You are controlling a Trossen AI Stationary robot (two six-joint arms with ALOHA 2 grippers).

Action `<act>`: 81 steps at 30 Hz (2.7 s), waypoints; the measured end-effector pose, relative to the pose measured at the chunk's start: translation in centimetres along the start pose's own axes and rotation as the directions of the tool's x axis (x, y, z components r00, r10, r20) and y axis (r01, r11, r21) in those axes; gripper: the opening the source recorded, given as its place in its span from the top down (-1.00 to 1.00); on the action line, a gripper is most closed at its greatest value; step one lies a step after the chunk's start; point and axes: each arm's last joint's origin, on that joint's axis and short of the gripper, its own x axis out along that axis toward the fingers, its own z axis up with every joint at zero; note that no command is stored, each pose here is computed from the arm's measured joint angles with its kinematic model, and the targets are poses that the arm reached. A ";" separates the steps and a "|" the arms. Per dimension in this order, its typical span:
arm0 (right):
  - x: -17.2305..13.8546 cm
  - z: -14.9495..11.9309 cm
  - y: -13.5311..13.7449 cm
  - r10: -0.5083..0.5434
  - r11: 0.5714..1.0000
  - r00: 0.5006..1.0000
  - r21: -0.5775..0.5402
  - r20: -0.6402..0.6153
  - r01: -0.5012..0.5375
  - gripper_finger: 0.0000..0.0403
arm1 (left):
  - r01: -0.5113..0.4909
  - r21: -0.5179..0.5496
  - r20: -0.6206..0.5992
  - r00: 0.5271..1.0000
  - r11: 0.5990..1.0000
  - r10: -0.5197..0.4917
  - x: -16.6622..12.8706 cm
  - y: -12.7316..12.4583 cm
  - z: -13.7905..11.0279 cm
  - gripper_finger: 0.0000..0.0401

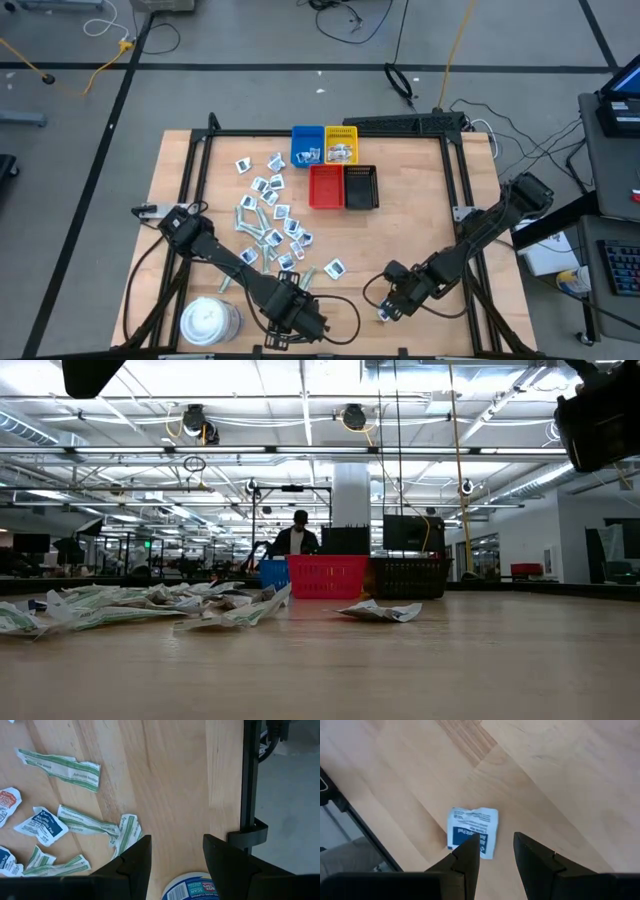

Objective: Pick & Place First Aid Supplies
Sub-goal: Put the alcohol pad into the blue bin

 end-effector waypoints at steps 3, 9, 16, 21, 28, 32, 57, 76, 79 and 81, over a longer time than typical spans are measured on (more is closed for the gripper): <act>0.4 0.0 0.1 0.015 1.000 1.000 0.000 0.001 -0.015 0.42 | 0.000 -0.001 0.000 1.000 1.000 0.000 0.0 0.0 0.0 0.09; 2.3 -0.3 0.1 -0.001 1.000 0.999 0.030 -0.053 0.002 0.42 | 0.000 -0.002 0.000 1.000 1.000 0.000 0.0 0.0 0.0 0.09; 3.9 -0.7 1.6 0.010 0.999 0.998 0.032 -0.065 -0.008 0.42 | 0.005 -0.003 -0.003 1.000 1.000 -0.005 0.0 0.0 0.0 0.09; 4.7 -0.6 1.3 -0.035 0.997 0.996 0.067 -0.078 0.040 0.42 | 0.005 0.004 -0.003 1.000 1.000 -0.005 0.0 0.0 0.0 0.09; 4.8 -0.4 1.2 -0.049 0.984 0.995 0.165 -0.082 0.062 0.47 | 0.004 0.021 -0.003 1.000 1.000 -0.004 0.0 0.0 0.0 0.09; 4.9 -0.4 1.0 -0.059 0.982 0.995 0.173 -0.084 0.073 0.56 | 0.001 0.019 0.000 1.000 1.000 -0.001 0.0 0.1 0.1 0.09; 2.0 -0.2 -1.3 -0.289 0.946 0.955 0.133 -0.062 0.295 1.00 | 0.001 0.018 0.006 1.000 1.000 -0.001 0.0 0.3 0.2 0.09; -1.3 -0.1 -1.3 -0.249 0.966 0.968 0.064 -0.033 0.250 0.96 | 0.006 0.026 0.009 1.000 1.000 -0.006 -0.1 0.9 0.5 0.09; -1.3 -0.1 -1.3 -0.246 0.961 0.969 0.123 -0.033 0.248 0.79 | 0.013 0.021 0.006 1.000 1.000 -0.014 -0.1 1.0 0.6 0.09; -1.3 -0.1 -1.3 -0.246 0.954 0.969 0.171 -0.034 0.248 0.64 | 0.017 0.019 0.005 1.000 1.000 -0.018 -0.2 1.2 0.6 0.09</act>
